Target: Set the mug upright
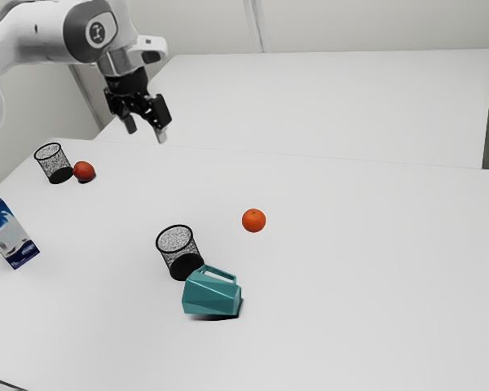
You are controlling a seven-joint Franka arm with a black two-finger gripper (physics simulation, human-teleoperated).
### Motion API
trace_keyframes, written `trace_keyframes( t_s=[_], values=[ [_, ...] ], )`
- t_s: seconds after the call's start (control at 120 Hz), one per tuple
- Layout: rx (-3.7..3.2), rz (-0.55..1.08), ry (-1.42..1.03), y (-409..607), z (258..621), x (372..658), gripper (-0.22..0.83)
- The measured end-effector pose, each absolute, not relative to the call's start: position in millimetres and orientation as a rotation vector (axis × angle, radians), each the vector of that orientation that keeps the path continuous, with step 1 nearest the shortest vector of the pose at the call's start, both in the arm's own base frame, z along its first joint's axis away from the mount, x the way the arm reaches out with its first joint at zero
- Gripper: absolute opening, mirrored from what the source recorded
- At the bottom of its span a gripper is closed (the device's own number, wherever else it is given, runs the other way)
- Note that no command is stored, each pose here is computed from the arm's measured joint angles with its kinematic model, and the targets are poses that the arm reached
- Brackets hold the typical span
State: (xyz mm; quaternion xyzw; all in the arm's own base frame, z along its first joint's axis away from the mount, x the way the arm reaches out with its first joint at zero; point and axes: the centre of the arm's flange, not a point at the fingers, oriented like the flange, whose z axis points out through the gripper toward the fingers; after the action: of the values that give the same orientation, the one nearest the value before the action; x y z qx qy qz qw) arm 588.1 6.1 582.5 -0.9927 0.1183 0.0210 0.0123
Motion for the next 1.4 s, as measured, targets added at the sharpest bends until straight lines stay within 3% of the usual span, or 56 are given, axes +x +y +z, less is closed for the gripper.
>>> trace_keyframes(
  t_s=[0.142, 0.375, 0.575, 0.75, 0.942, 1.133, 1.4],
  values=[
    [-3.122, 0.063, 0.353, 11.3, 574.7, 584.8, 0.62],
    [-3.425, 0.167, 0.171, 27.4, 518.1, 543.6, 0.62],
    [-3.722, 0.258, -0.211, 79.9, 464.8, 484.6, 0.62],
    [-3.833, 0.3, -0.324, 91.6, 420.4, 445.3, 0.61],
    [-3.904, 0.348, -0.361, 75.3, 369.5, 426.2, 0.61],
    [-3.973, 0.279, -0.349, 36.8, 346.4, 422.5, 0.6],
    [-4.004, 0.206, -0.516, 30.4, 304.5, 418.7, 0.59]
  ],
)
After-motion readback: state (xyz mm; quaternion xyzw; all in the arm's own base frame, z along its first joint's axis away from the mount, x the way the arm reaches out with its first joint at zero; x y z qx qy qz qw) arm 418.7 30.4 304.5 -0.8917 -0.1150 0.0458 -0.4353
